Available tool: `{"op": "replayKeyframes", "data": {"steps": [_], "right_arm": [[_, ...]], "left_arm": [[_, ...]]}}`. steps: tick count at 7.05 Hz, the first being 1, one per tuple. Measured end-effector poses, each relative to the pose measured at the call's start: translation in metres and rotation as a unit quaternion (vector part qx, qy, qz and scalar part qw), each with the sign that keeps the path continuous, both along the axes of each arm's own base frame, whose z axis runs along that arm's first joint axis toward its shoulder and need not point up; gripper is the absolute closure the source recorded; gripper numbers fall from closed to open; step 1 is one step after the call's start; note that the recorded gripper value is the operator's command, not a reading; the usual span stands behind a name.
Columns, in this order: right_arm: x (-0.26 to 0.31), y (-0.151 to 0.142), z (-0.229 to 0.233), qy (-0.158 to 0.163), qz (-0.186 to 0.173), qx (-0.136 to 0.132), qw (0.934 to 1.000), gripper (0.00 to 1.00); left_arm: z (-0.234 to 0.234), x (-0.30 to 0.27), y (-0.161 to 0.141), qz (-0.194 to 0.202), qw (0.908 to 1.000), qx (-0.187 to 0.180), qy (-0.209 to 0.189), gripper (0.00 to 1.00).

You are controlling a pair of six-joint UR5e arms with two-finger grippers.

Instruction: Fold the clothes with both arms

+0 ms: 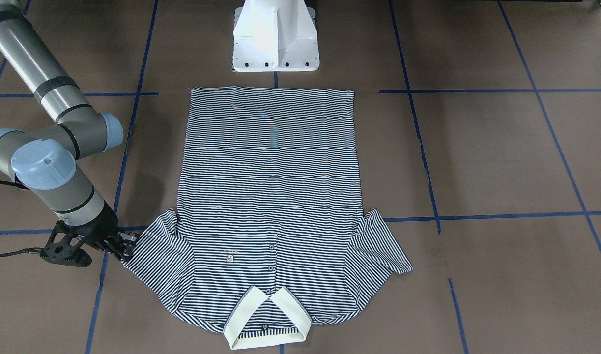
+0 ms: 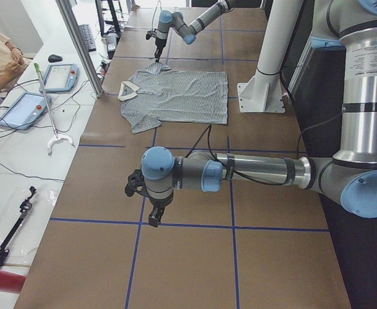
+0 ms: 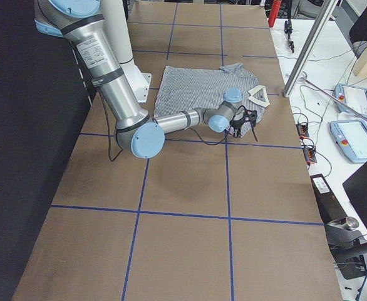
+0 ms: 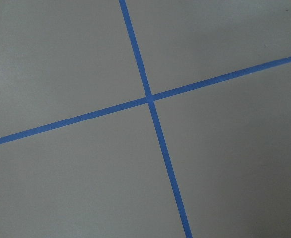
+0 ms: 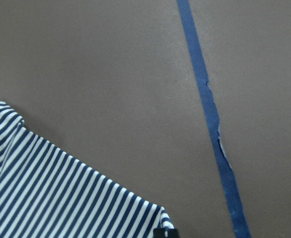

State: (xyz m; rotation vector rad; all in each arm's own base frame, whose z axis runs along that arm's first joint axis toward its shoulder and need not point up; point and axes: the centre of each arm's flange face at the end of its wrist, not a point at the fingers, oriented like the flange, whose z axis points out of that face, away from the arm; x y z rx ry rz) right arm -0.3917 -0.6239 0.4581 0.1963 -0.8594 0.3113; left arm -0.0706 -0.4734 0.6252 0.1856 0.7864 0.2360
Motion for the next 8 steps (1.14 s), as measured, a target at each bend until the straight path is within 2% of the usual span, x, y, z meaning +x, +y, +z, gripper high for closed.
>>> {"op": "replayKeyframes", "data": {"steps": [2, 4, 5, 6, 8], "right_arm": [[-0.007, -0.004, -0.029, -0.018, 0.003, 0.008, 0.9998, 1.00], [-0.041, -0.008, -0.087, -0.054, 0.026, -0.012, 0.9982, 1.00], [-0.070, -0.011, -0.121, -0.061, 0.045, -0.027, 0.9967, 1.00], [-0.100, -0.012, -0.148, -0.058, 0.065, -0.033, 0.9956, 1.00], [-0.137, -0.013, -0.166, -0.046, 0.085, -0.035, 0.9947, 1.00]], "left_arm": [[-0.001, 0.000, 0.000, 0.000, 1.0000, 0.001, 0.000, 0.00], [-0.003, 0.000, 0.000, 0.000, 1.0000, 0.002, 0.000, 0.00], [-0.003, 0.000, 0.000, 0.000, 1.0000, 0.003, 0.000, 0.00], [-0.003, 0.000, 0.000, 0.000, 1.0000, 0.003, 0.000, 0.00], [-0.003, 0.000, 0.000, -0.001, 1.0000, 0.002, 0.000, 0.00]]}}
